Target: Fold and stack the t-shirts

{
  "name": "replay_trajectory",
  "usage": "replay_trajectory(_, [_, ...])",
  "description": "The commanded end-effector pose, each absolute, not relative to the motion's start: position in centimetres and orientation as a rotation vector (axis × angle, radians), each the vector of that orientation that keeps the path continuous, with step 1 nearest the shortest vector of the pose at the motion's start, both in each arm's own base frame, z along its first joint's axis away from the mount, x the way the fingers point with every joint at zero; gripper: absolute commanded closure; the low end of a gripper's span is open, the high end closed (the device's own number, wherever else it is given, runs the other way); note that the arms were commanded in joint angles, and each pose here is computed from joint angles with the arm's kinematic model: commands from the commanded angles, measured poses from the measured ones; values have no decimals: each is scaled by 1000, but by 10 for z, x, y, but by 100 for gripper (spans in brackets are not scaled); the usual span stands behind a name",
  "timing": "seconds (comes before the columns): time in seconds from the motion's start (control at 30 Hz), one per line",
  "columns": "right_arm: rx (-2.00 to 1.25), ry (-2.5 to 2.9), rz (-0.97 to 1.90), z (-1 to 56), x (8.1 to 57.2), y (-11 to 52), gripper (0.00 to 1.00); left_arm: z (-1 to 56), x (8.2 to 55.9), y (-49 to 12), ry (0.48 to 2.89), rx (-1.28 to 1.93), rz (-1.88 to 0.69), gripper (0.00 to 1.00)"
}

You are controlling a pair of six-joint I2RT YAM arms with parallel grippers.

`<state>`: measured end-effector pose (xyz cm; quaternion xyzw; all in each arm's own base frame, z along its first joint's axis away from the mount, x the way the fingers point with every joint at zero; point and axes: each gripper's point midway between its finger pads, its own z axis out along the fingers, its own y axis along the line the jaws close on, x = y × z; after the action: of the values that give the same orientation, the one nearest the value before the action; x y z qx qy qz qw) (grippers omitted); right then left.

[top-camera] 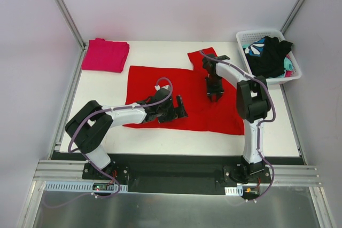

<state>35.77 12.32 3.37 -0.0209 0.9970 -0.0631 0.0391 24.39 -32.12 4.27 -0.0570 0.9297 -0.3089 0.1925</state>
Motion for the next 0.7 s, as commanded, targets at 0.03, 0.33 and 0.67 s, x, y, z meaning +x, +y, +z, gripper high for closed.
replay_trajectory(0.03, [-65,3068,-223,30,356,118,72,20,220,-302,2714,-152,-751,1])
replay_trajectory(0.33, [-36,3043,-126,34,353,126,41,21,219,-301,2708,-149,-751,1])
replay_trajectory(0.67, [-33,3019,-130,48,349,123,58,25,220,-303,2698,-147,-759,1])
